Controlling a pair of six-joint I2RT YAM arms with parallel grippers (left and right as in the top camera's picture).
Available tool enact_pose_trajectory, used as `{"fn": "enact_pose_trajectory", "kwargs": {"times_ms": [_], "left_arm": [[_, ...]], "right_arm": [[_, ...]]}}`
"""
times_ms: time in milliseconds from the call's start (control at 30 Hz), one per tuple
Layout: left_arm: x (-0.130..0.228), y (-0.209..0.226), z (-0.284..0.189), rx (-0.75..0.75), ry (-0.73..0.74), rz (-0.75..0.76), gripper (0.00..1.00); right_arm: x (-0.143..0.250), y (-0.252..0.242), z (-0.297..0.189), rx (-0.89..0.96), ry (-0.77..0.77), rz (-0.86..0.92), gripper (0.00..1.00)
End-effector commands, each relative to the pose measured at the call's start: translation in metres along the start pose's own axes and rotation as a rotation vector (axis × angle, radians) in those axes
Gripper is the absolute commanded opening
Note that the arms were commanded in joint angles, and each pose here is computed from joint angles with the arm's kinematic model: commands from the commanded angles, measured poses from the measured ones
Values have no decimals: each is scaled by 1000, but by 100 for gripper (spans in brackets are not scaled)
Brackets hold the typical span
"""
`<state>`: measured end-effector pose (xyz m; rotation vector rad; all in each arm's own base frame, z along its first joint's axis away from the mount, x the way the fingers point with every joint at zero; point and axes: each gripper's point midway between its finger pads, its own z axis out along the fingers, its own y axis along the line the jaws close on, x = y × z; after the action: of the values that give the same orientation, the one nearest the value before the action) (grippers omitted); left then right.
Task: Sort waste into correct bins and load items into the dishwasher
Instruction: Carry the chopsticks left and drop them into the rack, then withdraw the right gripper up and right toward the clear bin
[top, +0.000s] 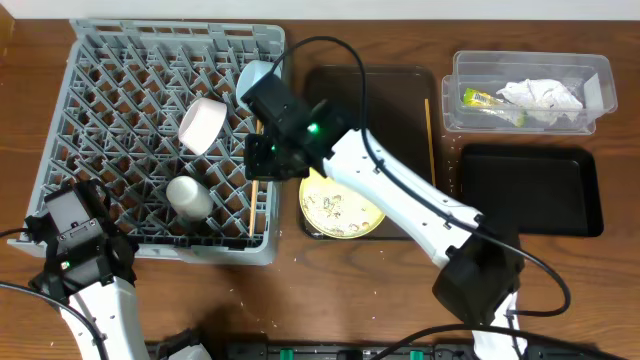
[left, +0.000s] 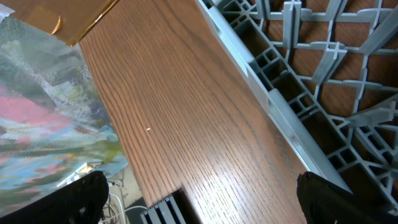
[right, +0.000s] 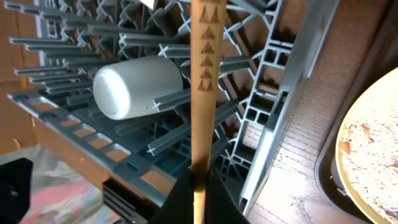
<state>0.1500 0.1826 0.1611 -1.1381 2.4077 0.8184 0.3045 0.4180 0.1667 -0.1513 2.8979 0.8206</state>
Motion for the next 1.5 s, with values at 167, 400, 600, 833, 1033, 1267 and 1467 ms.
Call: {"fn": "enact_pose_trajectory", "kwargs": {"times_ms": [167, 400, 600, 833, 1033, 1267, 1467], "left_arm": [[-5, 4, -3, -8, -13, 1, 98], [-5, 4, -3, -8, -13, 1, 98], [-5, 4, -3, -8, -13, 1, 98], [-5, 4, -3, -8, -13, 1, 98], [-5, 4, -3, -8, -13, 1, 98], [-5, 4, -3, -8, -13, 1, 98], [-5, 4, -3, -8, -13, 1, 98]], "right_arm": [[-2, -14, 20, 65, 1, 22, 10], [-1, -13, 21, 57, 14, -50, 44], [-3, -8, 10, 15, 23, -80, 41], [-50, -21, -56, -18, -103, -97, 44], [-89, -69, -117, 39, -224, -52, 86], [-113, -152, -157, 177, -275, 124, 99], [-121, -227, -188, 366, -325, 260, 99]]}}
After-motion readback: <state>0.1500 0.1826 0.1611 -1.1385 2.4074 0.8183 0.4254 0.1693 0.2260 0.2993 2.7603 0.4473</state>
